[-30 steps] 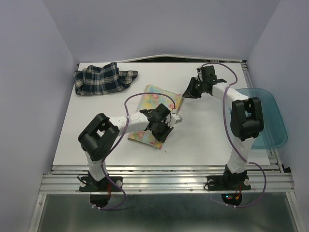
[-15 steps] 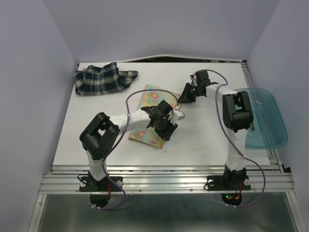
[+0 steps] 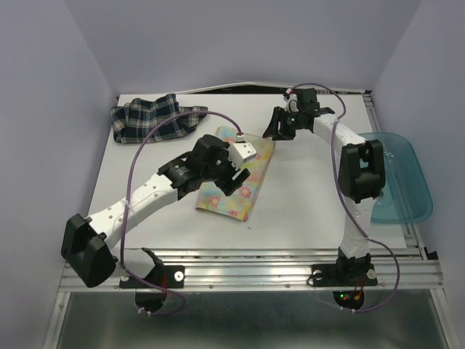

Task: Fold and stack the skirts
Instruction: Fold the skirt

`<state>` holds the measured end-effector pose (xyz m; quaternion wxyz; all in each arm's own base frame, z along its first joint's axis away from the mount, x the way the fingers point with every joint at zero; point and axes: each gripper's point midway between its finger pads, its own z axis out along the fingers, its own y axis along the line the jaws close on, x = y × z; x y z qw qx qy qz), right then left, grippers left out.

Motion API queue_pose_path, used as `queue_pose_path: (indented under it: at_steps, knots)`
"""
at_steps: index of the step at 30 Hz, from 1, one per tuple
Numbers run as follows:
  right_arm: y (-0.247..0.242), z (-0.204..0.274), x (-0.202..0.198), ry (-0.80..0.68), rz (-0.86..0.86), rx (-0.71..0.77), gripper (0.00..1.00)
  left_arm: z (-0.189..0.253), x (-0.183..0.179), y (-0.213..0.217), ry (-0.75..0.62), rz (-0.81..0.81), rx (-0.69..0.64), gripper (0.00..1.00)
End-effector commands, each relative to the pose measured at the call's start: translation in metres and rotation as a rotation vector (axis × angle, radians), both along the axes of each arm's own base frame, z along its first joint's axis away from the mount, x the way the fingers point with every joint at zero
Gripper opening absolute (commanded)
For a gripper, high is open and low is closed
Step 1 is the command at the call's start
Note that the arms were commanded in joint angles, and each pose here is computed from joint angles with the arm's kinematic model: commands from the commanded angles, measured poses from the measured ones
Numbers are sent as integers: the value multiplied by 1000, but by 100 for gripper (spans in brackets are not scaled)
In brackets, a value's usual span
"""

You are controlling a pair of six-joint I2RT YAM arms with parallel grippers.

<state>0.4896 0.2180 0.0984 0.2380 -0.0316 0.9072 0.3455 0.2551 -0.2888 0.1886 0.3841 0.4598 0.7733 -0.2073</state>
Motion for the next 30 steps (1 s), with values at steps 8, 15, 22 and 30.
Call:
queue_pose_path:
  at_steps: [8, 15, 22, 30]
  knots:
    - [14, 17, -161, 249, 30, 225, 70, -83, -32, 82, -145, -119, 272, 72]
    - [33, -26, -210, 384, 16, 244, 75, -105, -18, 66, -344, -227, 361, 70]
    - [47, -54, -233, 440, 36, 216, 75, -135, -19, 34, -228, -308, 343, 49]
    - [36, -87, -246, 511, 36, 135, 69, -151, -20, 5, -115, -326, 298, 33]
